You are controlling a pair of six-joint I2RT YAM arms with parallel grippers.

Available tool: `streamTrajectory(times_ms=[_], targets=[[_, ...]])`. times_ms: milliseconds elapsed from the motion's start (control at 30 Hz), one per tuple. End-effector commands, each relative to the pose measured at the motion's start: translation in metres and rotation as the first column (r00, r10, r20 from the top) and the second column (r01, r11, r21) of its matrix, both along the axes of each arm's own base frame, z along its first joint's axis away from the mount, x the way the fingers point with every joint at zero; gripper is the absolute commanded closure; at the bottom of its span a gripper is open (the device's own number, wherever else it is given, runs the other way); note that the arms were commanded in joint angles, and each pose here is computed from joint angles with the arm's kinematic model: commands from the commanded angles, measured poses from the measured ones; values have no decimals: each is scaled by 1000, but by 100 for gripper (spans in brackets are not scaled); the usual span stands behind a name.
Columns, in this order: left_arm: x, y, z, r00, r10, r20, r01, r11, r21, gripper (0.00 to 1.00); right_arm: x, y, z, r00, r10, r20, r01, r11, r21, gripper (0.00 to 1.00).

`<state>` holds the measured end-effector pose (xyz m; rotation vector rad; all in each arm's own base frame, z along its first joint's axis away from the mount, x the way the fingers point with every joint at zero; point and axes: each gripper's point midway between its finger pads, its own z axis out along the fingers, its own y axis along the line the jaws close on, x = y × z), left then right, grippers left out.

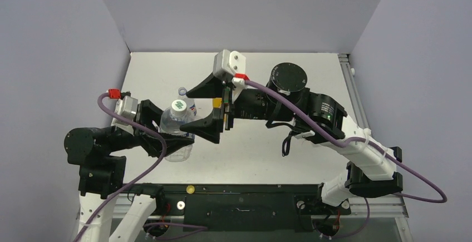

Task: Unscrew the bottle caps
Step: Unscrew the bottle cap from the plastic bottle.

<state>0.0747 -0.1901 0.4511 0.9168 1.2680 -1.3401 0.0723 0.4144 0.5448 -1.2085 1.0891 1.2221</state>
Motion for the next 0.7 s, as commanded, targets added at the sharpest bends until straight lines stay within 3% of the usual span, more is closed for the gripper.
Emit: streamTrajectory(times_ms=[0, 33, 67, 200, 367, 467, 667], targets=[[30, 9, 17, 973, 211, 97, -206, 977, -54, 100, 52, -32, 25, 931, -341, -131, 352, 934, 69, 23], [39, 11, 12, 963, 257, 83, -254, 966, -43, 100, 59, -30, 28, 909, -374, -186, 393, 916, 78, 22], [44, 14, 10, 944, 293, 149, -291, 956, -33, 100, 71, -33, 30, 872, -436, -222, 462, 884, 79, 21], [70, 32, -6, 850, 445, 280, -467, 884, 13, 100, 79, -18, 25, 821, -471, -322, 515, 855, 60, 20], [100, 57, -23, 717, 579, 388, -644, 763, 51, 100, 81, 12, 11, 805, -495, -327, 525, 851, 3, 20], [112, 70, -24, 662, 638, 392, -712, 700, 62, 100, 81, 24, 6, 803, -486, -346, 516, 856, -3, 23], [119, 78, -21, 625, 679, 385, -751, 658, 59, 100, 84, 42, 1, 797, -474, -374, 516, 856, 14, 35]])
